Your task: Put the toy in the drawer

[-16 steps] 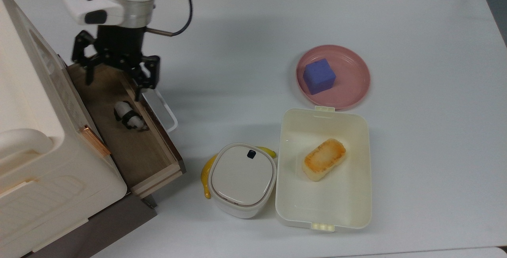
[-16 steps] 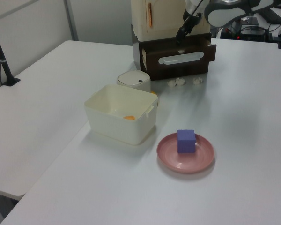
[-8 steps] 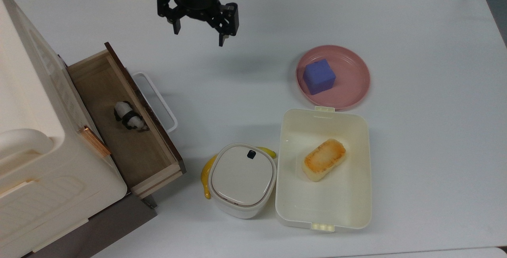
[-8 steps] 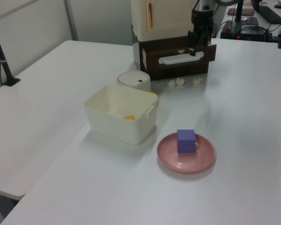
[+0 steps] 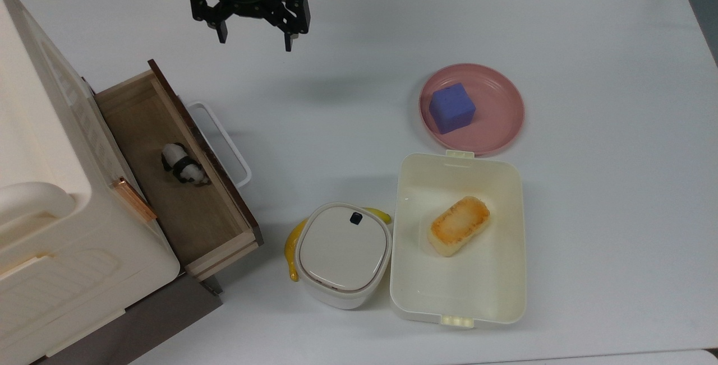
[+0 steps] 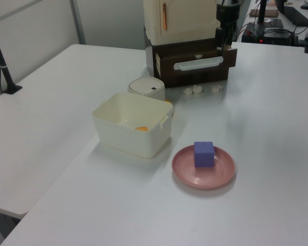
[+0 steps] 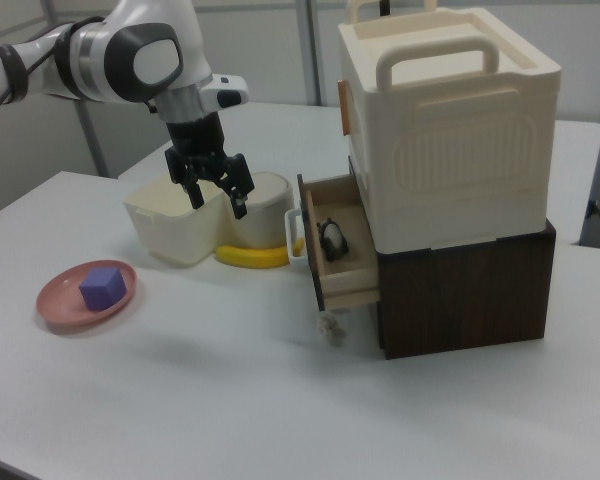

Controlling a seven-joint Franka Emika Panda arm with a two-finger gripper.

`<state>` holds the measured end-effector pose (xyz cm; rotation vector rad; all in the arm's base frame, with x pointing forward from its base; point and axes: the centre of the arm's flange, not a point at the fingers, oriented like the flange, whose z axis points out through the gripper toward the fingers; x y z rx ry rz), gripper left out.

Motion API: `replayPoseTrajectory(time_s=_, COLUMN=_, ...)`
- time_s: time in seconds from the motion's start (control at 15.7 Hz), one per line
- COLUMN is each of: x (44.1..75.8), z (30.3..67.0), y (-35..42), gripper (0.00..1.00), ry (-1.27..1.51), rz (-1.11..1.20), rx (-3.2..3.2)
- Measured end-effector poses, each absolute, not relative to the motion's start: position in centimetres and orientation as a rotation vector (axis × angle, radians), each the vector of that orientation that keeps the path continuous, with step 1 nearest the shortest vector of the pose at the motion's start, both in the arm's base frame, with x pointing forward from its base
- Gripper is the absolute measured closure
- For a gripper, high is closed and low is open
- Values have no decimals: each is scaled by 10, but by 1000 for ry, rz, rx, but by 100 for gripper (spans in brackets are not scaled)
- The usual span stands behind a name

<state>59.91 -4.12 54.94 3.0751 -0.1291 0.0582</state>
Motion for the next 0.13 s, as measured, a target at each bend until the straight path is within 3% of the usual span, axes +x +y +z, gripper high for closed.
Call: replayPoseTrajectory(time_s=0.13, x=598, z=552, y=-42, gripper=0, ry=-105, rz=64, rx=3075)
